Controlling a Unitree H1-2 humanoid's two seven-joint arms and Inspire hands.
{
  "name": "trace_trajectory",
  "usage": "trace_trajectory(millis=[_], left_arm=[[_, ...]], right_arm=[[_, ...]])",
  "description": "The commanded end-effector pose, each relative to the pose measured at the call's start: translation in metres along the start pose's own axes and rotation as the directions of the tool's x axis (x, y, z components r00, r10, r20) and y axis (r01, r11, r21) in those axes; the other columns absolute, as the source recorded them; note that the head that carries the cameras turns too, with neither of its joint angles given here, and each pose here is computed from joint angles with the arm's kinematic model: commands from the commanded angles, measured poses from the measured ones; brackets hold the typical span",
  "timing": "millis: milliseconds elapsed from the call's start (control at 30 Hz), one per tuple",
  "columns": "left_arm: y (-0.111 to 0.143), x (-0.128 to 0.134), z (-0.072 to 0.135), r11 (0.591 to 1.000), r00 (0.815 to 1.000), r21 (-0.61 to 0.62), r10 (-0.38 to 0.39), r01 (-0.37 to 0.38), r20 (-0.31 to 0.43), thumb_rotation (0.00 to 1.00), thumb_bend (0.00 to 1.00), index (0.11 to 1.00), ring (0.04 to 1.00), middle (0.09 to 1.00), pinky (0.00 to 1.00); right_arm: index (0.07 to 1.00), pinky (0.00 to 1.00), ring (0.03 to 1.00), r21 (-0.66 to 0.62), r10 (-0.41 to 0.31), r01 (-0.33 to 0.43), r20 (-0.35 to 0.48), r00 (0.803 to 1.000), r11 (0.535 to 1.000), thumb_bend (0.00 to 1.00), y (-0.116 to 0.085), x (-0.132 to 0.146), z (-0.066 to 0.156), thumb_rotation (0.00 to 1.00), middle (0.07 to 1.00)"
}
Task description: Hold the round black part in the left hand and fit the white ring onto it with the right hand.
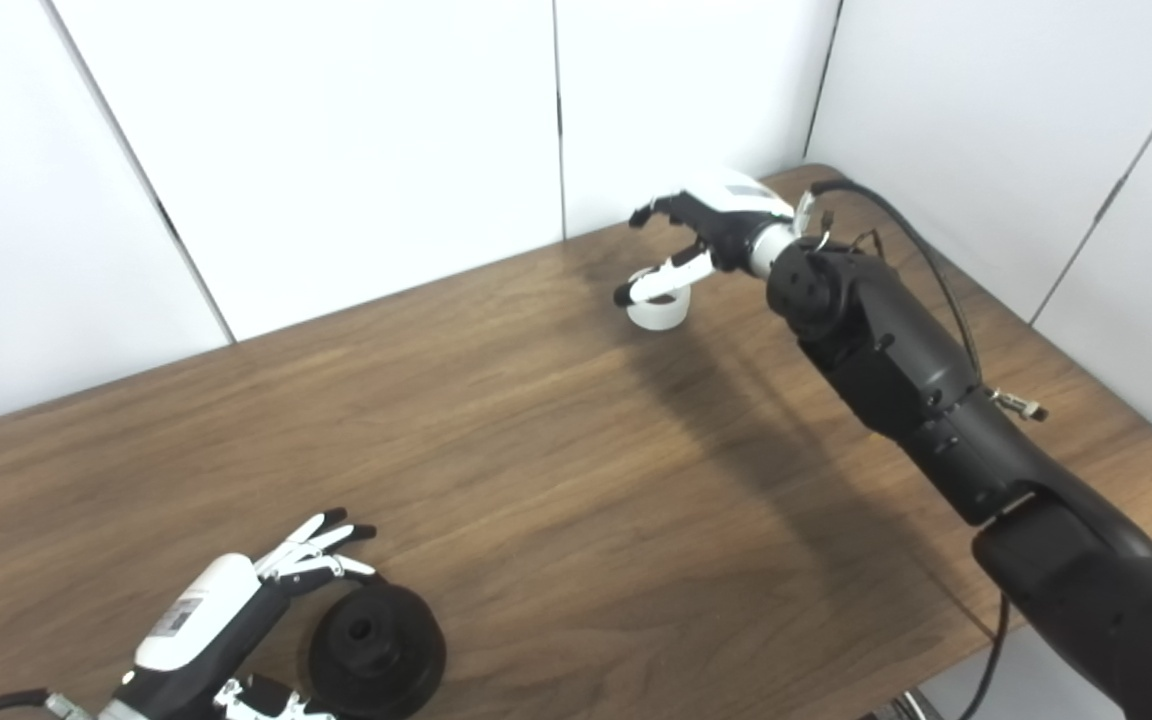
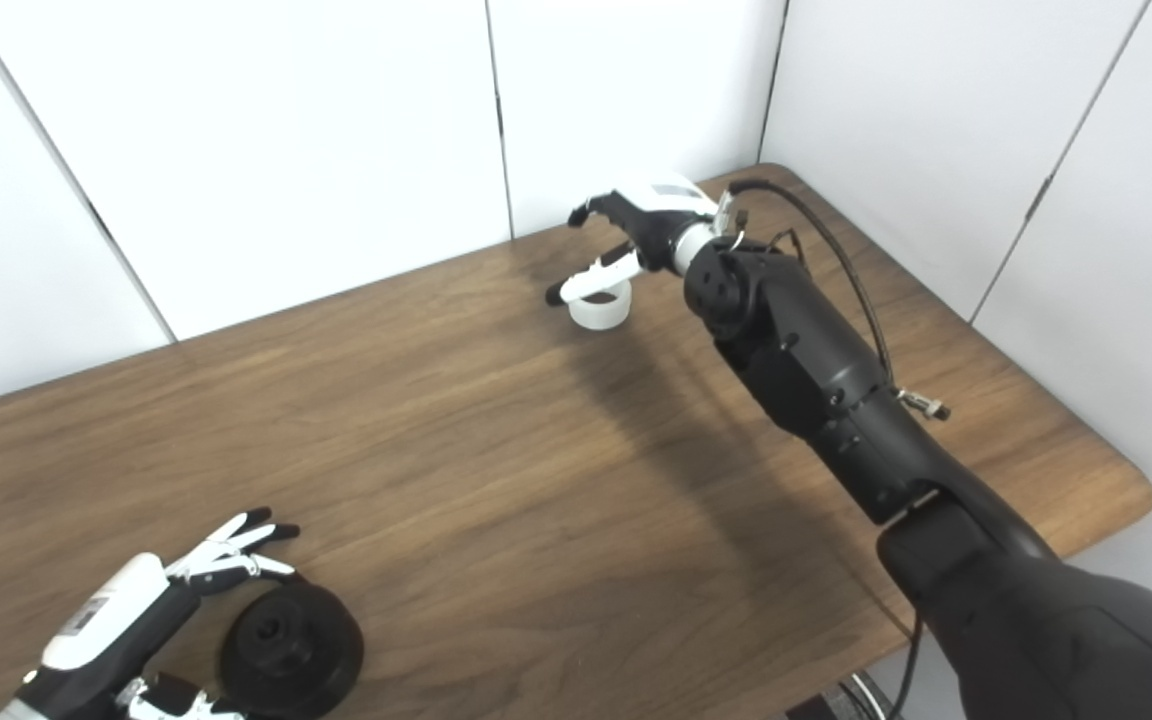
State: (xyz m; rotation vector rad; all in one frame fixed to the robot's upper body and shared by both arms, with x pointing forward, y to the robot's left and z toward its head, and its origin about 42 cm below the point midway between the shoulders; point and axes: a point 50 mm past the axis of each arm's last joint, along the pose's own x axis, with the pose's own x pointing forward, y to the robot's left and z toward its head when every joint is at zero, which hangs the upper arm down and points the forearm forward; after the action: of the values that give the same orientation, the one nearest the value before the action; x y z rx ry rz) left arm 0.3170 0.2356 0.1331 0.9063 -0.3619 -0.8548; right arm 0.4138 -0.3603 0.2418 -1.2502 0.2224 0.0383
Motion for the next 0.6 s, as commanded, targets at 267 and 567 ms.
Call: trace_trajectory(millis=[267,567], left_arm=[[-0.001,-0.01,-0.006,0.999,0.998,0.01,-0.045,0.045,-0.033,0.07,0.52,0.485,0.999,0.92,0.89],[-0.003,-0.011,-0.006,0.999,0.998,0.002,-0.047,0.047,-0.038,0.07,0.52,0.485,1.0,0.924,0.88]], right_arm=[[0.842,0.73,0.876,-0.039,-0.03,0.03,0.005,1.0,0.999,0.92,-0.032,0.01,-0.001,0.62,0.918],[0.854,0.76,0.889,-0.054,0.018,-0.019,-0.03,0.999,0.998,0.94,-0.025,0.013,0.001,0.56,0.933]])
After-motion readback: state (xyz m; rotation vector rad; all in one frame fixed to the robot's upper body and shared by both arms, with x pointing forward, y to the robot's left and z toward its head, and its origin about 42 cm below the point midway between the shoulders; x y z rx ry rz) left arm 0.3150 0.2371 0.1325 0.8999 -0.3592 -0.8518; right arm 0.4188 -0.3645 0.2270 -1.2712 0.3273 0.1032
